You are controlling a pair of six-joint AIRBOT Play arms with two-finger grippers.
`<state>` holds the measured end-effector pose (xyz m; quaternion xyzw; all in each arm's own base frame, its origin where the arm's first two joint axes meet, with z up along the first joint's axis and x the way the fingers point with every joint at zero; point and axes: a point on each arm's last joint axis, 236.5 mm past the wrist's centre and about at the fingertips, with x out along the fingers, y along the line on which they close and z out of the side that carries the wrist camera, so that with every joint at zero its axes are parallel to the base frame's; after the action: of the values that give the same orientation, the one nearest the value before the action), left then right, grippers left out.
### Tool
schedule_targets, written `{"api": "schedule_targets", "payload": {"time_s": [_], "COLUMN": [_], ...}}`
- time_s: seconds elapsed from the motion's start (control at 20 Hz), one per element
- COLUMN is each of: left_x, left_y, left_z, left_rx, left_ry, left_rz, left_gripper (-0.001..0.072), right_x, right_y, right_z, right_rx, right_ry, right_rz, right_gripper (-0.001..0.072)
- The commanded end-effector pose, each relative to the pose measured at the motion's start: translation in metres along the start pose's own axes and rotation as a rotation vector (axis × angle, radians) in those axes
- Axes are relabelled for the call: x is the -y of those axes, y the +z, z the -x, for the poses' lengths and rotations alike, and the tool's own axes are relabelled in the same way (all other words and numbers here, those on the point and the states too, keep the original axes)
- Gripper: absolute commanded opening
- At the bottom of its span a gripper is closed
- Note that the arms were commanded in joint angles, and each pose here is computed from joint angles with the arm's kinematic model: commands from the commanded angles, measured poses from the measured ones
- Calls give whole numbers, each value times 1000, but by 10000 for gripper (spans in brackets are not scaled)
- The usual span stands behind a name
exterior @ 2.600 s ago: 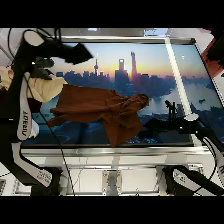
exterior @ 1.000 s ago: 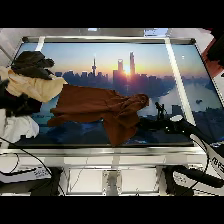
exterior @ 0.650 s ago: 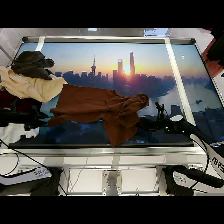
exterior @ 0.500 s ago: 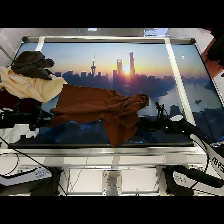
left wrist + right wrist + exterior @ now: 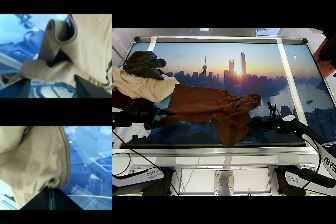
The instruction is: Fold the shirts.
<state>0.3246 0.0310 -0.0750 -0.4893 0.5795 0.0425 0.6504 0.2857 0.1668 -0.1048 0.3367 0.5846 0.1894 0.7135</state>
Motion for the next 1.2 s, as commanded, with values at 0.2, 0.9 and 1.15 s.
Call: {"api": "schedule_targets", "payload": {"time_s": [0.2, 0.9, 1.15], "left_x": [15, 236, 316], "left_y": [9, -15, -94], "left_z": [-25, 110, 244], "left_rx": [64, 117, 380], "left_ry": [33, -512, -616], "left_rz": [-35, -646, -999], "left_gripper": [142, 10, 10], "right_x": [3, -131, -198], "right_y": [5, 92, 70], "right_z": [0, 168, 318], "right_rx": [20, 315, 618], "right_ry": [-13, 185, 115], "right_rz": [0, 409, 604], "right_gripper": [34, 31, 31]}}
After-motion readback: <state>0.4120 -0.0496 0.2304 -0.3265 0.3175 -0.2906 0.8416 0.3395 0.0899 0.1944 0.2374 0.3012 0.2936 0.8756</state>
